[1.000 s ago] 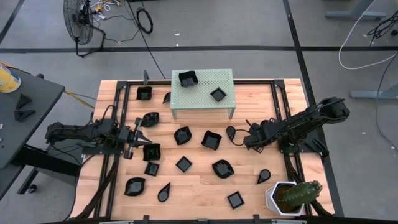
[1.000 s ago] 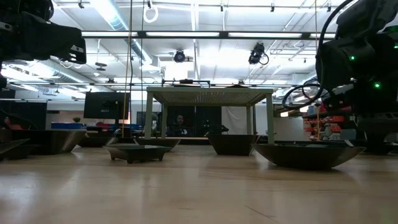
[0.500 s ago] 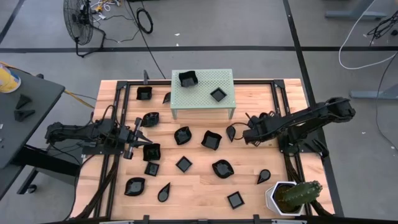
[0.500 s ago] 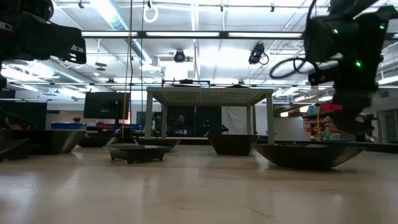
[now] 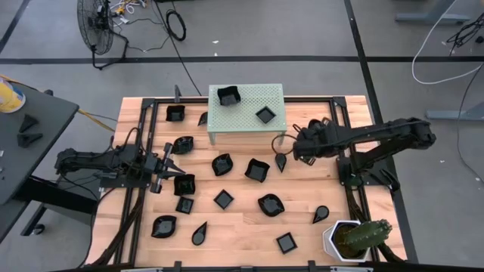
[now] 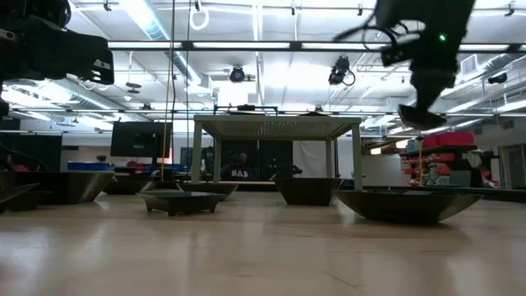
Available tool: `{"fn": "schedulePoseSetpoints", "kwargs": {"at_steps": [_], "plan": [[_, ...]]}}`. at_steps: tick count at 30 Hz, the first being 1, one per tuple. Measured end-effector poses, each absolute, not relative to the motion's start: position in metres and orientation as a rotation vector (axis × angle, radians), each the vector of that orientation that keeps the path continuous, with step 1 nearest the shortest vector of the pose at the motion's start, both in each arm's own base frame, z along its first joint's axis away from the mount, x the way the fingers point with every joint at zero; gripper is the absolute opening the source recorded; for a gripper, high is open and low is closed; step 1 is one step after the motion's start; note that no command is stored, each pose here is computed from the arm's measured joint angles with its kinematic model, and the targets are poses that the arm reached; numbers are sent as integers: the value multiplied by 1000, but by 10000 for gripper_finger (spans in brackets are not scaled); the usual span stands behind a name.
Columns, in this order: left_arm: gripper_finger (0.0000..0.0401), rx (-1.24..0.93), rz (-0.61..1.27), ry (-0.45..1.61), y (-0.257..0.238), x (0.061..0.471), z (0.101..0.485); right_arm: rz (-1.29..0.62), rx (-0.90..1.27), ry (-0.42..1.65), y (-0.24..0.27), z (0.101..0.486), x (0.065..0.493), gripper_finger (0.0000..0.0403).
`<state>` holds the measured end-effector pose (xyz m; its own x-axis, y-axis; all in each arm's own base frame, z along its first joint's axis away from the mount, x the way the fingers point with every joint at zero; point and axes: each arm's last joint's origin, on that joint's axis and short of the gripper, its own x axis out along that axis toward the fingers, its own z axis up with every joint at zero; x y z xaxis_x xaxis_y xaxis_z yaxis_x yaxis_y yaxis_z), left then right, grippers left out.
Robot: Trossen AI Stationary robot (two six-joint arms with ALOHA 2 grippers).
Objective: Pick & Place Mini shaped plates
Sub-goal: Put the leaf shaped plate on the shelf
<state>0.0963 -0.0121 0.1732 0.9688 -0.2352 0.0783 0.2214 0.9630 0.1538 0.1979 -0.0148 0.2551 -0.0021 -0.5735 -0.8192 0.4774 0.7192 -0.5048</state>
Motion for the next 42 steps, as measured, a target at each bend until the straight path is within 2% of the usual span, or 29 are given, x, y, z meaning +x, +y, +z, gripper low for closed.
{"fn": "schedulePoseSetpoints", "kwargs": {"at_steps": [8,19,26,33,42], "plan": [[23,145,-231,-96,-12,96,173,-725,-261,1329,-43,303,223,0],[23,145,-231,-96,-12,96,173,-643,-588,1177,-84,359,248,0],[23,145,-232,-96,-12,96,173,-560,-827,1132,-99,370,257,0],[23,145,-232,-96,-12,96,173,-262,-1107,1127,-114,371,261,0],[23,145,-231,-96,-12,96,173,-170,-1166,1167,-137,355,272,0]]}}
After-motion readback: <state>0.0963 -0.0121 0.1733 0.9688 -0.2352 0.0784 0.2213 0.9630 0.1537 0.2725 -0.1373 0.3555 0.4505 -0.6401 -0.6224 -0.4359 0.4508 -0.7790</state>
